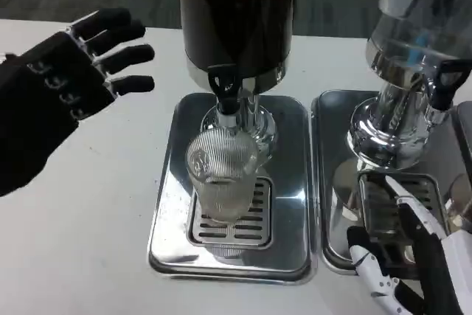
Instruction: Grasp the cup under the faucet to collect the drink, then remove the cup.
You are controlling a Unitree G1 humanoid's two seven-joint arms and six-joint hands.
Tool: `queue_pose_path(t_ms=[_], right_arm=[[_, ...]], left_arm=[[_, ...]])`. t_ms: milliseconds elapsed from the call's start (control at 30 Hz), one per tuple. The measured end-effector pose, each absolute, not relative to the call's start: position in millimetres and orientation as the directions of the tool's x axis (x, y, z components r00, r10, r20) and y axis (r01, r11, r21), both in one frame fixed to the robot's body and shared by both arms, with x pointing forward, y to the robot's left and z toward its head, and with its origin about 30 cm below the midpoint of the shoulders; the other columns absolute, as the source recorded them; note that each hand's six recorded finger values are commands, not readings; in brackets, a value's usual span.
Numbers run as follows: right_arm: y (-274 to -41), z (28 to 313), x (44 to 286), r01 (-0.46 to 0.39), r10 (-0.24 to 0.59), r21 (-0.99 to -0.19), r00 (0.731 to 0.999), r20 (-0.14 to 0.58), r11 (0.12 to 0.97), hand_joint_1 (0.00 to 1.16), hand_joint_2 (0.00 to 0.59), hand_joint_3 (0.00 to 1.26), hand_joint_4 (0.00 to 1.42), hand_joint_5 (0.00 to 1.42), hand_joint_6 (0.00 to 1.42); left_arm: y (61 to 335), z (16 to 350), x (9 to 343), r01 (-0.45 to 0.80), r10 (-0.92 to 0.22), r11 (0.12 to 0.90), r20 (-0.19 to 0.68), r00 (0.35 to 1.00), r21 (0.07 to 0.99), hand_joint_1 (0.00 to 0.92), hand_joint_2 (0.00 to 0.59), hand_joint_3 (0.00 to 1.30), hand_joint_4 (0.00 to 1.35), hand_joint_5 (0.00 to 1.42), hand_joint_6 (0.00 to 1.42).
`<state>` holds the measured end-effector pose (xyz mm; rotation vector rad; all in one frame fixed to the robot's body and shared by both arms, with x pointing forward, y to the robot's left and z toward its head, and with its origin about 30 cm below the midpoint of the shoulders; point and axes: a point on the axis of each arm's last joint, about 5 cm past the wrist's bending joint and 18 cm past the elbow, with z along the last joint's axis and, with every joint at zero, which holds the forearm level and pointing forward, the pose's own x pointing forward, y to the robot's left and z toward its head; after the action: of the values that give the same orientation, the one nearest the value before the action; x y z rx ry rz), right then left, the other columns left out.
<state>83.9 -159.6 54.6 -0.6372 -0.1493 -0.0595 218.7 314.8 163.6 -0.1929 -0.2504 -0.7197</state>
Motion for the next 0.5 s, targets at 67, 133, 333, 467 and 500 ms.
queue_pose_path(t_ms=[67,133,333,467,500], right_arm=[[-159,53,84,0.104,-0.014,-0.583,0.988,0.156,0.806,0.3,0.355,0.21,0.17,0.12,0.09],[-158,51,83,0.107,-0.024,-0.575,0.988,0.151,0.811,0.3,0.356,0.21,0.17,0.12,0.08],[-154,49,82,0.119,-0.039,-0.552,0.987,0.155,0.825,0.29,0.357,0.21,0.18,0.12,0.08],[-151,47,82,0.129,-0.055,-0.542,0.987,0.152,0.831,0.29,0.357,0.21,0.18,0.12,0.08],[-151,46,82,0.13,-0.058,-0.539,0.987,0.148,0.832,0.28,0.363,0.22,0.19,0.12,0.08]], left_arm=[[317,166,223,0.694,-0.647,0.711,0.284,0.708,-0.108,0.0,0.087,0.23,0.12,0.15,0.26],[320,169,230,0.717,-0.672,0.686,0.269,0.69,-0.126,0.0,0.094,0.23,0.13,0.15,0.26],[322,171,239,0.758,-0.73,0.639,0.208,0.651,-0.13,0.0,0.098,0.25,0.15,0.16,0.26],[321,172,244,0.774,-0.749,0.62,0.198,0.632,-0.128,0.0,0.098,0.26,0.16,0.17,0.26],[321,173,245,0.778,-0.754,0.616,0.193,0.628,-0.124,0.0,0.098,0.26,0.16,0.17,0.26]])
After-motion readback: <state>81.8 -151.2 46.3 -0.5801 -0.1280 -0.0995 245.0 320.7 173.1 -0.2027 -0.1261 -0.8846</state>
